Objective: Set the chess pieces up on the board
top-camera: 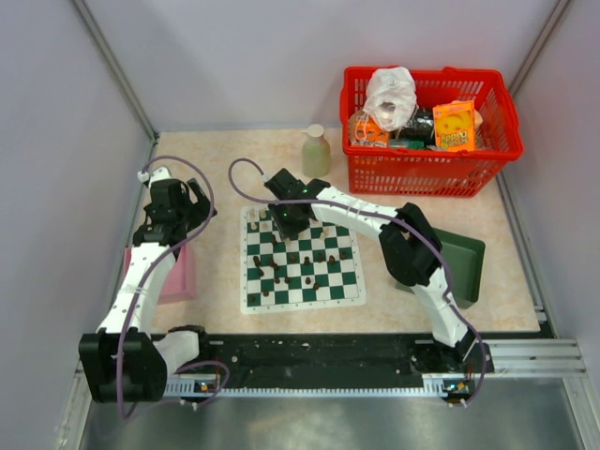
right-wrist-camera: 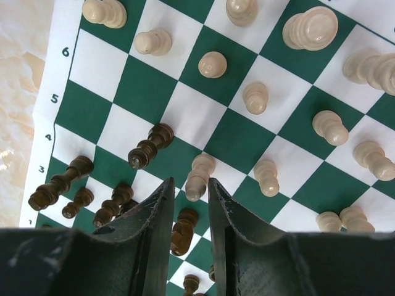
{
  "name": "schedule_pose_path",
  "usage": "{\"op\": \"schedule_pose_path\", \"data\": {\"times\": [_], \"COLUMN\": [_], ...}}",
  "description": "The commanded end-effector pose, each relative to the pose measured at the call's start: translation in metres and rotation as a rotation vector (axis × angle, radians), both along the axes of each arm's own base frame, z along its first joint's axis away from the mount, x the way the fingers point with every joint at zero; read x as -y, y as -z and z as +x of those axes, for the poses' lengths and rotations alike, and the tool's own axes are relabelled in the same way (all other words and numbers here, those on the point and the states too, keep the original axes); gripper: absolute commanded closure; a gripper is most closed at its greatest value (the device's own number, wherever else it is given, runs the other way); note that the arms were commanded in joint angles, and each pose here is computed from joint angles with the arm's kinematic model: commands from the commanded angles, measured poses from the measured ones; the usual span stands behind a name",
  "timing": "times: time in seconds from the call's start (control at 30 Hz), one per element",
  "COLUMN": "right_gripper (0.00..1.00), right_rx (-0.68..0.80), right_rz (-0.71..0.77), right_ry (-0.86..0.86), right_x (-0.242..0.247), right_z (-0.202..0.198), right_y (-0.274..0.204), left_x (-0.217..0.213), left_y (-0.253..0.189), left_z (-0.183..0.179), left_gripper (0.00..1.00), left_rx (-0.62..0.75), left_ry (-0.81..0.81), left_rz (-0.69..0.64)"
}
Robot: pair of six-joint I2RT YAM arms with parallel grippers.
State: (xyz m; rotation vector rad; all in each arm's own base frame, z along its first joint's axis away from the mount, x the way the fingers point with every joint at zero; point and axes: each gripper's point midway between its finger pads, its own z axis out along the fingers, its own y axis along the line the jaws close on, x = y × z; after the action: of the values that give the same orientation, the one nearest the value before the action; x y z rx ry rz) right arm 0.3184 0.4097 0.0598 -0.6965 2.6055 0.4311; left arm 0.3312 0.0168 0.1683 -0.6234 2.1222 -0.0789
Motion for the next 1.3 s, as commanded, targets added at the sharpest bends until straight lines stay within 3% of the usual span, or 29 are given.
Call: {"op": "schedule_pose_path", "data": {"times": [0.0, 0.33, 0.53, 0.73, 0.97, 1.27], "right_gripper": [0.71, 0.72, 0.85, 0.86, 0.86, 0.87], "right_rx": [0.026, 0.023, 0.047, 0.116, 0.289, 0.261], "right_rz": [0.005, -0.003, -0.003, 0.025, 0.007, -0.016], "right_ry": [-0.017, -0.024, -0.01, -0.013, 0.1, 0.25], "right_x": [-0.009, -0.01, -0.01, -0.005, 0.033, 0.069], "right_z": [0.003, 0.002, 0.008, 0.01, 0.04, 0.088], "right_y": [-0.004, -0.001, -0.007, -0.052, -0.113, -0.093], "left_x": [-0.002, -0.001, -0.002, -0.002, -0.003, -0.002], "left_y": [-0.007, -0.007, -0.005, -0.006, -0.006, -0.007], "left_z": [0.003, 0.005, 0.006, 0.005, 0.006, 0.005], "left_gripper": [0.04, 0.04, 0.04, 0.04, 0.04, 0.04], "left_rx": [0.036, 0.035, 0.03, 0.03, 0.03, 0.032], "left_ry": [-0.009, -0.007, -0.008, -0.006, -0.008, -0.004], "left_rz": [-0.002, -0.009, -0.006, -0.007, -0.002, -0.004]}}
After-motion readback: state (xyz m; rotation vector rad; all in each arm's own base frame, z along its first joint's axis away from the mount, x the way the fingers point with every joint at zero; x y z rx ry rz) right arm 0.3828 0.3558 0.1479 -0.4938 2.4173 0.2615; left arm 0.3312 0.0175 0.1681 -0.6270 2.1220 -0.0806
